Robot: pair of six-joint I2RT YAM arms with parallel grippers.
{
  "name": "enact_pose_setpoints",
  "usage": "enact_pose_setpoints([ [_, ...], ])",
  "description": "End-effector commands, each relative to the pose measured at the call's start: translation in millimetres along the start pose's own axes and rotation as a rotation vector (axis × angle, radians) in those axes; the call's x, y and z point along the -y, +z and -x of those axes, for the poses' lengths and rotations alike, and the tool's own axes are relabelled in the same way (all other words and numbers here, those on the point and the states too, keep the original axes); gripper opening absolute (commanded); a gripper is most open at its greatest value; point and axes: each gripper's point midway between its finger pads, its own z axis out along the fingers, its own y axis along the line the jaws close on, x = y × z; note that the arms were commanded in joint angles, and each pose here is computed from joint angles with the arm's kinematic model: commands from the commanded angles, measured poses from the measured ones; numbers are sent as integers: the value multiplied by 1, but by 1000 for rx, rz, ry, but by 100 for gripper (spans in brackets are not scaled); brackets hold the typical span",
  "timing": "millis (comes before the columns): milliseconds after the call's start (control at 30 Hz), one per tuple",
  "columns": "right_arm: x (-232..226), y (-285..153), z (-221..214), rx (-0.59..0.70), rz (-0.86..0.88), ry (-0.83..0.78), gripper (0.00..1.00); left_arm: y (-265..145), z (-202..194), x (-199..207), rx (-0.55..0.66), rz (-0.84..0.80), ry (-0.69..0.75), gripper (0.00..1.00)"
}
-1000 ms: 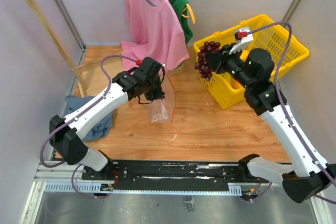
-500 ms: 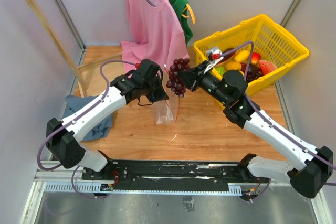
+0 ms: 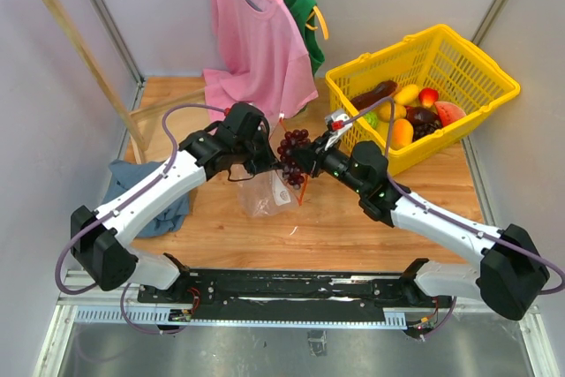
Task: Place the food in the zip-top bag and seal the zipper
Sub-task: Place the fake fruit in the zipper food storage bag.
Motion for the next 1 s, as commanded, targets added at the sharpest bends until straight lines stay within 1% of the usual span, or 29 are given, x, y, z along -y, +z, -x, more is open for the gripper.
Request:
enact_pose_setpoints([
  [0,-2,3,-1,26,17,-90,1,-17,8,12,33,-47,35,0],
  [233,-13,5,-25,-70,119,-142,1,-28,11,12,21,-14,102,0],
  [400,-8,4,-35,-111,109,-179,1,-41,14,15,31,-25,145,0],
  [567,-31,11,-41,-171,259,-200,1,-41,4,33,0,-96,199,0],
  [667,-41,13,-50,-239,340,-207,1,-39,1,36,-8,-80,233,0],
  [767,-39,12,-57,-273,337,-209,6,-42,5,31,24,-63,247,0],
  [867,-45,9,-54,-292,371,-215,22,-44,7,26,57,-68,262,0],
  [967,-59,2,-49,-333,441,-199,22,-39,2,25,56,-101,281,0],
])
